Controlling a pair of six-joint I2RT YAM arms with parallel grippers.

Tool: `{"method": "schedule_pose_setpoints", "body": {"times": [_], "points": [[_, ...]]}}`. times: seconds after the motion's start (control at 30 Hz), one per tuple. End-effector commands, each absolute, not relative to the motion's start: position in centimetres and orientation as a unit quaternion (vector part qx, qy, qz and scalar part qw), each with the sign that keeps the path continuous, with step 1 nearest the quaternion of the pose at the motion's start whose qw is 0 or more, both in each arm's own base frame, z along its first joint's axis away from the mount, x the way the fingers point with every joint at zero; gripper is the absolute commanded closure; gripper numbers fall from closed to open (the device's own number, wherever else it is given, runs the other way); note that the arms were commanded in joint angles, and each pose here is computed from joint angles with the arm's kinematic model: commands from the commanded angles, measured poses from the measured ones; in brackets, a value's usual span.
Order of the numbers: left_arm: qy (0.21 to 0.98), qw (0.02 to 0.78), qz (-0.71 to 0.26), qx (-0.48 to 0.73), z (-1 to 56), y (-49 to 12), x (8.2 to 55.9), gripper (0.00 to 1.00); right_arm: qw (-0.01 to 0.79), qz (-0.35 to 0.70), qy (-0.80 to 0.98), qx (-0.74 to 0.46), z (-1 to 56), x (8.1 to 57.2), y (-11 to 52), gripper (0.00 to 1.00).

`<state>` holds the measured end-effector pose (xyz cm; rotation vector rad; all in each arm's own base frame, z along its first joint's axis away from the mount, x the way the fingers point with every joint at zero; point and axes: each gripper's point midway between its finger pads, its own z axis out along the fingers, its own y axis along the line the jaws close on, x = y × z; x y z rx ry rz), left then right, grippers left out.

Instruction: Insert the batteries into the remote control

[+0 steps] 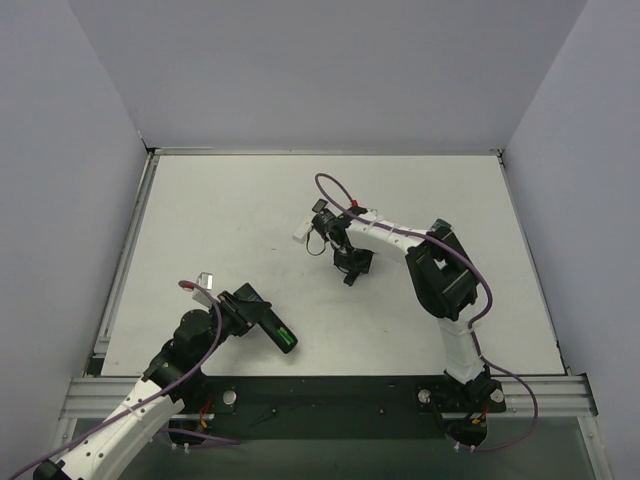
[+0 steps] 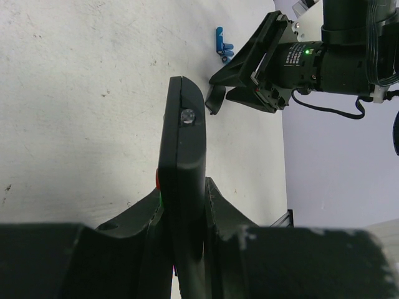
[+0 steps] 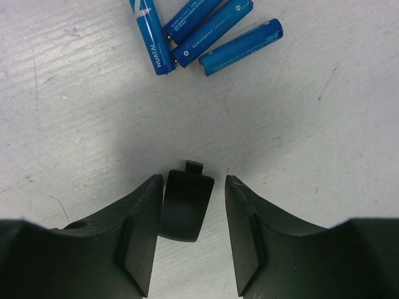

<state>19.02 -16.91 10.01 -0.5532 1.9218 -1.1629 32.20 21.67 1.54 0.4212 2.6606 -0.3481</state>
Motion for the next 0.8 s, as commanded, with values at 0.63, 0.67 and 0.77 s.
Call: {"method": "schedule_pose_setpoints", "body": {"times": [0.63,0.67,0.77], "points": [[0.734,0.404,-0.504,-0.212,10.5,-17.9,19.1,1.00,0.246,-0.002,0.969,0.002,3.1,29.1,24.0,1.00],[0.729,0.407,-0.509,-0.210,10.8,-18.0,19.1,1.00,0.255,0.008,0.967,-0.011,3.5,29.1,24.1,1.00],[0.714,0.419,-0.522,-0.202,11.5,-18.0,19.1,1.00,0.301,0.078,0.949,-0.044,6.8,29.0,25.7,1.00]]}}
